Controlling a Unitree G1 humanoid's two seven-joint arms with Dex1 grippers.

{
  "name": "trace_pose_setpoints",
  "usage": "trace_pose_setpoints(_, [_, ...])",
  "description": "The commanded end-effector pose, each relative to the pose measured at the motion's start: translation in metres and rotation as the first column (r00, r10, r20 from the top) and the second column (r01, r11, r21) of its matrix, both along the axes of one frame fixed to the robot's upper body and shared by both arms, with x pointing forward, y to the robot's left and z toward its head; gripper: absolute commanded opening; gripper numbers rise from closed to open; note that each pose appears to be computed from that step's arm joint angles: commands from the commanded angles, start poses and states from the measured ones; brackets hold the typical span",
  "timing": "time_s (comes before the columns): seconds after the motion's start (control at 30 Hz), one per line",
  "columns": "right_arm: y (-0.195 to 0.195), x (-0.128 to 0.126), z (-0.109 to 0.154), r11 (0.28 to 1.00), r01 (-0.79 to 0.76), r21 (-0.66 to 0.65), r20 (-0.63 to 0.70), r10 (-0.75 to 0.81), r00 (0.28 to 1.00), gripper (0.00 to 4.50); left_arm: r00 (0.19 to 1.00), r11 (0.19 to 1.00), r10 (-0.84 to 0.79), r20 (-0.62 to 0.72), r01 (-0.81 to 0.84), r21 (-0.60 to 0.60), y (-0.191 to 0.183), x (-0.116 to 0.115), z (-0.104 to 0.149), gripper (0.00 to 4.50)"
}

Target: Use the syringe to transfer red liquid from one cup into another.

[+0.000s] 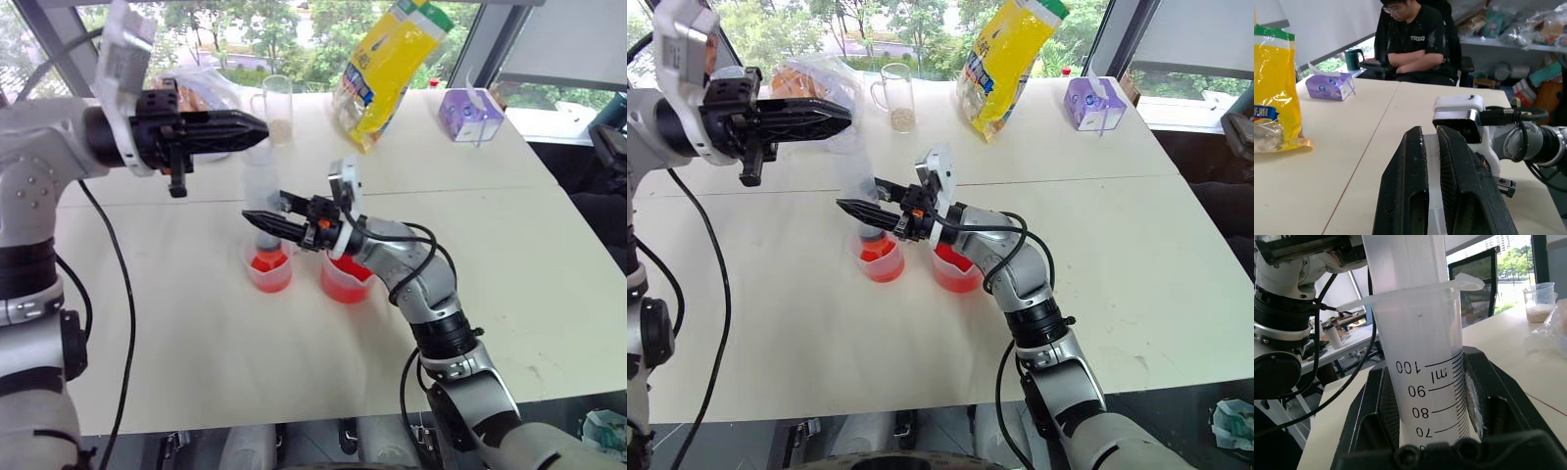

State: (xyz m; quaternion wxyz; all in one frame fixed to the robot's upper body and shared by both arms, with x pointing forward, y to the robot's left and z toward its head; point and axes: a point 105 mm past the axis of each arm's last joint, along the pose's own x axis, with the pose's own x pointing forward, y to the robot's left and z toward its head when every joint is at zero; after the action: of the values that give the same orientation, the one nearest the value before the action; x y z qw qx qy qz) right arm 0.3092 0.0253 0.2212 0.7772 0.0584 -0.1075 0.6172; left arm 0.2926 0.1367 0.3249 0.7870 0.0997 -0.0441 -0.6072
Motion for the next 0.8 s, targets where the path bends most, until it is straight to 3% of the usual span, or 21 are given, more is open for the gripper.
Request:
trace_pose_setpoints(0.03, [-0.015, -0.008, 0.059, 0.990, 0.017, 0.142, 0.163, -0.040, 0.986, 1.42, 0.998, 0.995, -0.029, -0.047, 0.033, 0.089, -0.003, -0.005, -0.018, 0.05])
trace_pose_setpoints(0.53, [-0.026, -0.011, 0.084, 0.984, 0.031, 0.177, 0.186, -0.065, 0.980, 1.42, 0.996, 0.993, -0.014, -0.086, 0.023, 0.113, -0.001, -0.002, -0.037, 0.05])
trace_pose_setpoints(0.77, [-0.021, -0.011, 0.074, 0.988, 0.031, 0.151, 0.159, -0.055, 0.986, 1.42, 0.997, 0.998, -0.021, -0.078, 0.026, 0.059, -0.002, 0.000, -0.026, 0.05])
trace_pose_setpoints(0.8, [-0.020, -0.011, 0.070, 0.989, 0.029, 0.147, 0.148, -0.051, 0.988, 1.42, 0.997, 0.999, -0.020, -0.077, 0.023, 0.040, -0.002, 0.002, -0.022, 0.44])
